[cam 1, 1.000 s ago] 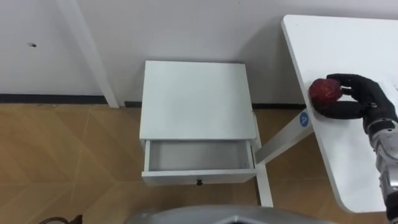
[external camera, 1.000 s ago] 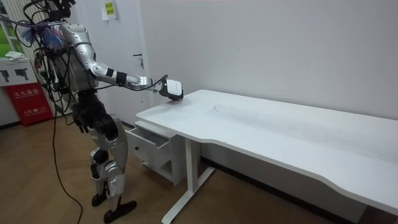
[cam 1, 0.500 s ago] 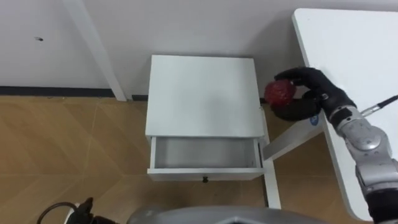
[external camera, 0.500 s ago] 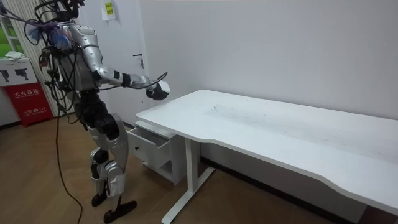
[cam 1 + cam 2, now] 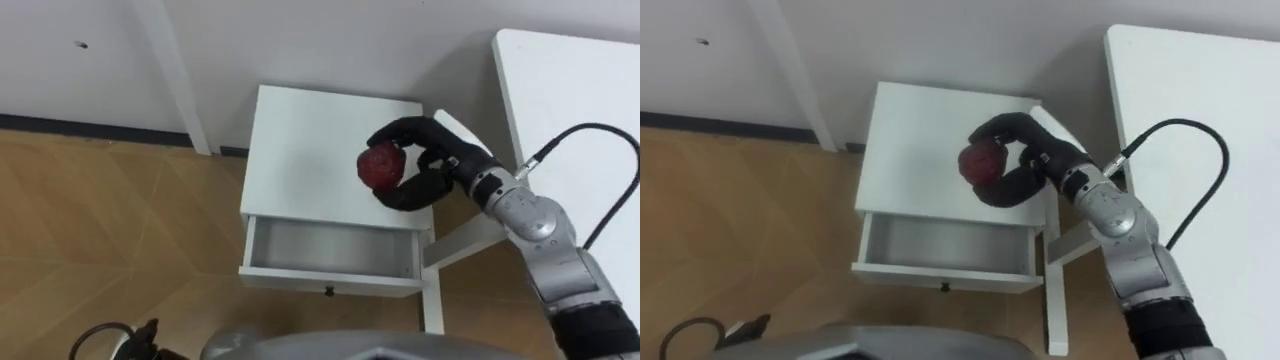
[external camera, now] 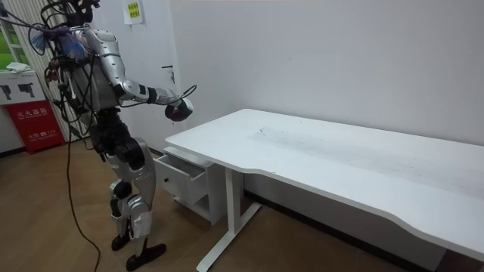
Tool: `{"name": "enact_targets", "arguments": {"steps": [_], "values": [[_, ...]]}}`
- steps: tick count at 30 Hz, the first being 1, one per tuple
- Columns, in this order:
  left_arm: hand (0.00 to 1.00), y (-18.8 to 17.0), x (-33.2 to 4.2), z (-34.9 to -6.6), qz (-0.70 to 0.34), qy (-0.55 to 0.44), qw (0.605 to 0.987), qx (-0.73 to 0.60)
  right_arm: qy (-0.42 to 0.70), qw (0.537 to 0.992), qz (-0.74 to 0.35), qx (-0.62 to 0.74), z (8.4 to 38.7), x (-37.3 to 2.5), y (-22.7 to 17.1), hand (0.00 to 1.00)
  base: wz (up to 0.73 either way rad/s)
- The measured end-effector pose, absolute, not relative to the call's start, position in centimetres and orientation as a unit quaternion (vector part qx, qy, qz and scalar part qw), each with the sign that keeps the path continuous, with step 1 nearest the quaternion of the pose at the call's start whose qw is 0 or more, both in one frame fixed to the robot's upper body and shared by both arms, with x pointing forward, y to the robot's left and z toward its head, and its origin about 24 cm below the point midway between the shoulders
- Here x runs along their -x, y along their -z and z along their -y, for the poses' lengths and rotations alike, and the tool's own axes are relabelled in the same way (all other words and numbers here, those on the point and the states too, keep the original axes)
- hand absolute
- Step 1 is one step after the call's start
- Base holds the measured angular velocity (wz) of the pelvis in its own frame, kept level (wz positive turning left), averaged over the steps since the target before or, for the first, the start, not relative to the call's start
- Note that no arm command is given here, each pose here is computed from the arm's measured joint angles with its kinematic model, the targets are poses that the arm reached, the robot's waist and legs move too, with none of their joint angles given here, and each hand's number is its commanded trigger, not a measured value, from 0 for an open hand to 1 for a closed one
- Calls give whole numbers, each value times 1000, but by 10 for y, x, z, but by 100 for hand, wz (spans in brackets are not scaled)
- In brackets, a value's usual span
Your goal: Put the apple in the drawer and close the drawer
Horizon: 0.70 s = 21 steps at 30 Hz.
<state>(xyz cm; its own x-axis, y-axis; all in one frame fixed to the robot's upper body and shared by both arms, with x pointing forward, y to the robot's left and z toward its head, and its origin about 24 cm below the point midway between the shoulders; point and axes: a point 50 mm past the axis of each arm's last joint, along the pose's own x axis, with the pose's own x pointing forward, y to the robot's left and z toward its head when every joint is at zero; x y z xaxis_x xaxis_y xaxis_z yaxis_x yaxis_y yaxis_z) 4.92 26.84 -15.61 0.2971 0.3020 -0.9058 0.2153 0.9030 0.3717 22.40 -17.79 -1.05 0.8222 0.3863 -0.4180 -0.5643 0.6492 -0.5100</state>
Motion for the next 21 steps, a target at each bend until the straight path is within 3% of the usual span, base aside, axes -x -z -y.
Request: {"name": "enact_targets", "arguments": {"steps": [8, 9, 10, 11, 21], "values": [[0, 158, -53, -262, -588, -21, 778, -218, -304, 883, -156, 322, 169, -218, 18, 100, 3], [0, 158, -53, -262, -588, -20, 778, -218, -304, 883, -156, 321, 169, -217, 18, 83, 0], [0, 158, -53, -261, -588, -20, 779, -217, -306, 882, -157, 321, 169, -217, 18, 23, 0], [0, 158, -53, -260, -588, -19, 779, -216, -307, 882, -158, 321, 169, -217, 18, 0, 0], [0, 160, -52, -257, -591, -14, 778, -215, -314, 879, -171, 317, 169, -214, 22, 0, 0]]}}
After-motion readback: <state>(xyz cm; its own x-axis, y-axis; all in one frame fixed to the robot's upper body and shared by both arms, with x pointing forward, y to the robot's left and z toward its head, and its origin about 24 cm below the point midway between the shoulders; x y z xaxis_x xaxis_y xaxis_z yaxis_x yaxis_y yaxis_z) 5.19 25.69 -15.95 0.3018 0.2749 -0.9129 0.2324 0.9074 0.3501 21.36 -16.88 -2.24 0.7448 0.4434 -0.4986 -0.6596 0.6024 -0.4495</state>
